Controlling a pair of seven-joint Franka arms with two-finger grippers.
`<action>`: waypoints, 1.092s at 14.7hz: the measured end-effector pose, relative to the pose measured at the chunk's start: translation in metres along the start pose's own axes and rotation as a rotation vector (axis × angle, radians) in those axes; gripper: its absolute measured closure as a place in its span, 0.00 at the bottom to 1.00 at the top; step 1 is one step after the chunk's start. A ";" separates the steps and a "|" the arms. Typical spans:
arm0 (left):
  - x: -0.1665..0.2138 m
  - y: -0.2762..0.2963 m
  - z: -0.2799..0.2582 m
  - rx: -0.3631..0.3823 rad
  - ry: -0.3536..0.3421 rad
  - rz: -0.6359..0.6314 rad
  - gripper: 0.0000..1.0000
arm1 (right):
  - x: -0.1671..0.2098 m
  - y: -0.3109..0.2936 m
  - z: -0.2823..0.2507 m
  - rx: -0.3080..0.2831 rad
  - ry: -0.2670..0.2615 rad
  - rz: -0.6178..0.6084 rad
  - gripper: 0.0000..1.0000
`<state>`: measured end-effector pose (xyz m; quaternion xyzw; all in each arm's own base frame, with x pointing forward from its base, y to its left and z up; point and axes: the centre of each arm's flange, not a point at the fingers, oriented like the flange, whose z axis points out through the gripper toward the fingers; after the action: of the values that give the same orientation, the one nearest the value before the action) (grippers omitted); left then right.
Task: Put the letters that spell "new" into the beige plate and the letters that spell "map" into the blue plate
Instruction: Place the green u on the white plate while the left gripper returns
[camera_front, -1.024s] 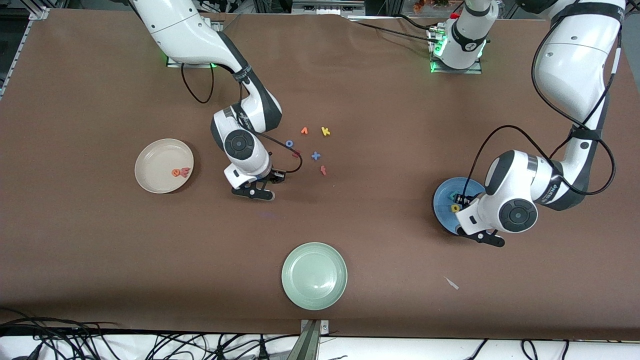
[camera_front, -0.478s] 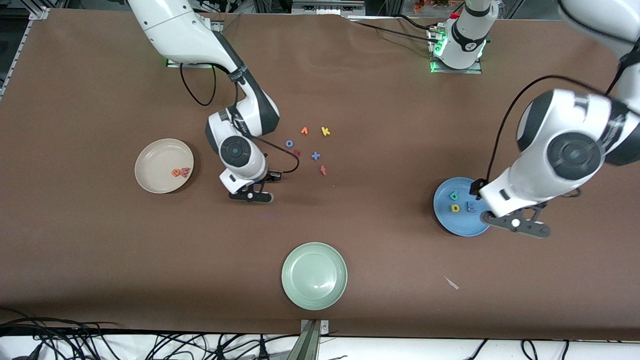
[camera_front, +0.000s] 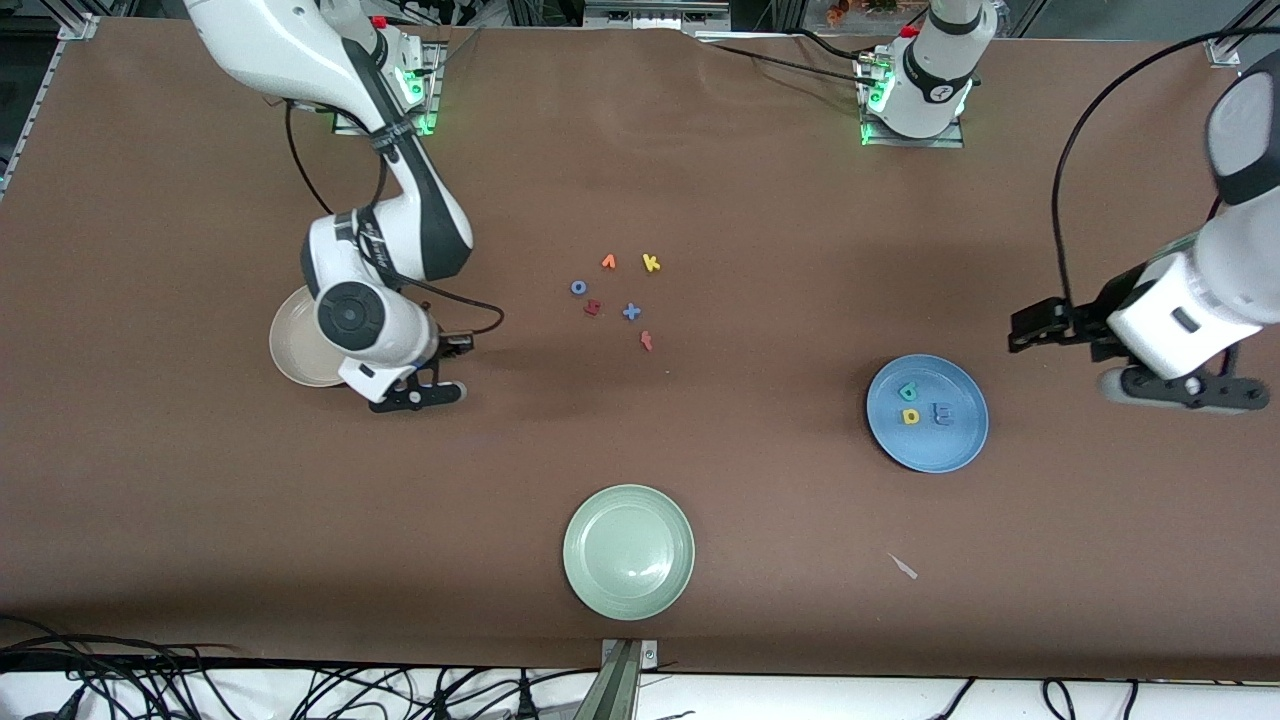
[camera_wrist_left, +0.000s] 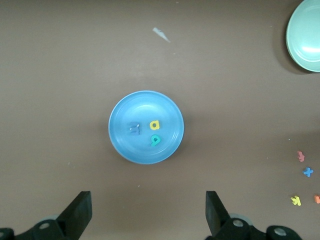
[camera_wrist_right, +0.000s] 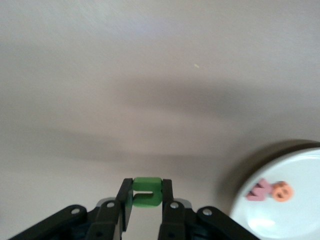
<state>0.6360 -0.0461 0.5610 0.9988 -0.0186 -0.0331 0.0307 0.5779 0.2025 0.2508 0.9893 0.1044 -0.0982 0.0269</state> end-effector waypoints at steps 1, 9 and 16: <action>-0.009 0.000 -0.005 0.016 0.001 -0.008 0.00 | -0.011 0.014 0.003 -0.015 0.013 -0.034 0.73; -0.090 -0.001 -0.020 0.043 0.089 -0.021 0.00 | -0.062 0.130 0.025 -0.055 0.013 -0.181 0.73; -0.082 -0.030 -0.014 0.042 -0.002 -0.073 0.00 | -0.048 0.124 -0.029 -0.038 -0.091 -0.067 0.25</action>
<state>0.5563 -0.0123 0.5784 0.9992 0.0169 -0.0347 0.0083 0.5633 0.0736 0.2929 0.9791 0.1380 -0.1418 0.0472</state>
